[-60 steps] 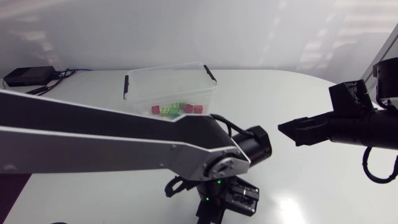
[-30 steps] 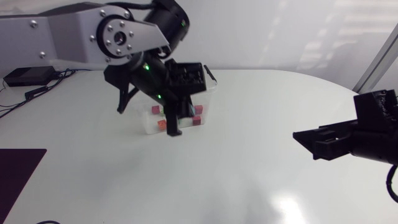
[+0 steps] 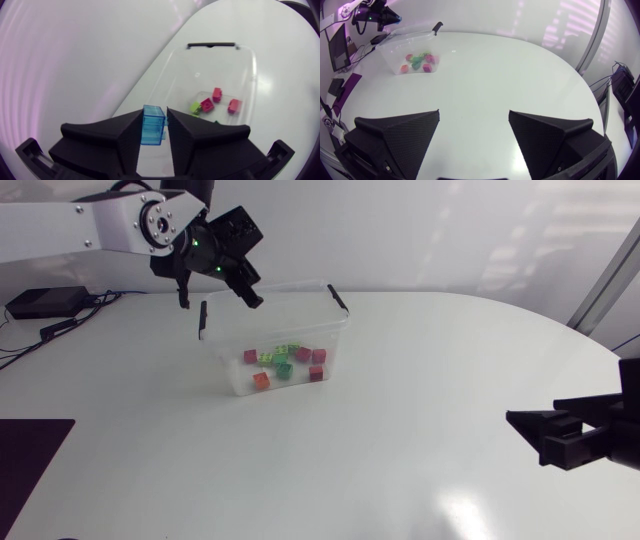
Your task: Place the duplo bricks in the container
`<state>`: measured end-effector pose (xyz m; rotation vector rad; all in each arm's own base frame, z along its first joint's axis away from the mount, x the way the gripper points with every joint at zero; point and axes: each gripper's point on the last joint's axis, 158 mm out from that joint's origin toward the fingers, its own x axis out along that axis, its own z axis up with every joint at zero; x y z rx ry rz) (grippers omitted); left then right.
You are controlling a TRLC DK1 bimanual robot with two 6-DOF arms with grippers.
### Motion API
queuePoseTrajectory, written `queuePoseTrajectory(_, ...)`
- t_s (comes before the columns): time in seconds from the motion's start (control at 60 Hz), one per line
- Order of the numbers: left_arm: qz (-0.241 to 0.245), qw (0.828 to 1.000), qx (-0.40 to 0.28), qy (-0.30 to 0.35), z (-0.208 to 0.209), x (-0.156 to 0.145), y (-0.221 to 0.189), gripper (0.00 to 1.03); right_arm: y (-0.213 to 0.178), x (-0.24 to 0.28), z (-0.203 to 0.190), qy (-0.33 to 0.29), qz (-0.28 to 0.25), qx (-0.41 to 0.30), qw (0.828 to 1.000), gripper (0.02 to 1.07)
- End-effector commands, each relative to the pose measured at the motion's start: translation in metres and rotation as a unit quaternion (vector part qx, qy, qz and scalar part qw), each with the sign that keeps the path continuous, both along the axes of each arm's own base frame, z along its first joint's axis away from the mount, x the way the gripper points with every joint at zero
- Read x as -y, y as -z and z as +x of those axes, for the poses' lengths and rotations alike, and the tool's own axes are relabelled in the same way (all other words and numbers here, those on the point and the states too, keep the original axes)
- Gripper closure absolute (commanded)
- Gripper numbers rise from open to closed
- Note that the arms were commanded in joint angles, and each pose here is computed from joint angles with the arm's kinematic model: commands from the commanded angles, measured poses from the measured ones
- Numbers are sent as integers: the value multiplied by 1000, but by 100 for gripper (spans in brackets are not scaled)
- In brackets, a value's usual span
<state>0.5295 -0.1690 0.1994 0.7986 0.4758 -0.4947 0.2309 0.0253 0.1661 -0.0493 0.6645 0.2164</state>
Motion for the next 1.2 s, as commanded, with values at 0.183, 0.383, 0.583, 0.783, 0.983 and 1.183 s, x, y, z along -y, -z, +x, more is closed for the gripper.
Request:
queuePoseTrajectory(0.183, -21, 995, 35, -93, 31, -38, 16, 4, -8, 12, -16, 15, -24, 16, 999, 7)
queuePoseTrajectory(0.383, -43, 986, 84, -141, 9, -63, -23, 4, -16, 20, -21, 32, -44, 33, 998, 7)
queuePoseTrajectory(0.583, -97, 964, 163, -188, -43, -99, -91, 4, -30, 30, -22, 59, -57, 64, 995, 7)
queuePoseTrajectory(0.783, -136, 943, 202, -225, -91, -138, -115, 4, -33, 39, -20, 80, -65, 85, 991, 7)
queuePoseTrajectory(0.983, -152, 925, 255, -236, -146, -166, -122, 4, -34, 44, -17, 91, -74, 110, 987, 7)
queuePoseTrajectory(1.183, -163, 915, 281, -240, -188, -183, -119, 4, -34, 49, -16, 102, -83, 138, 982, 7)
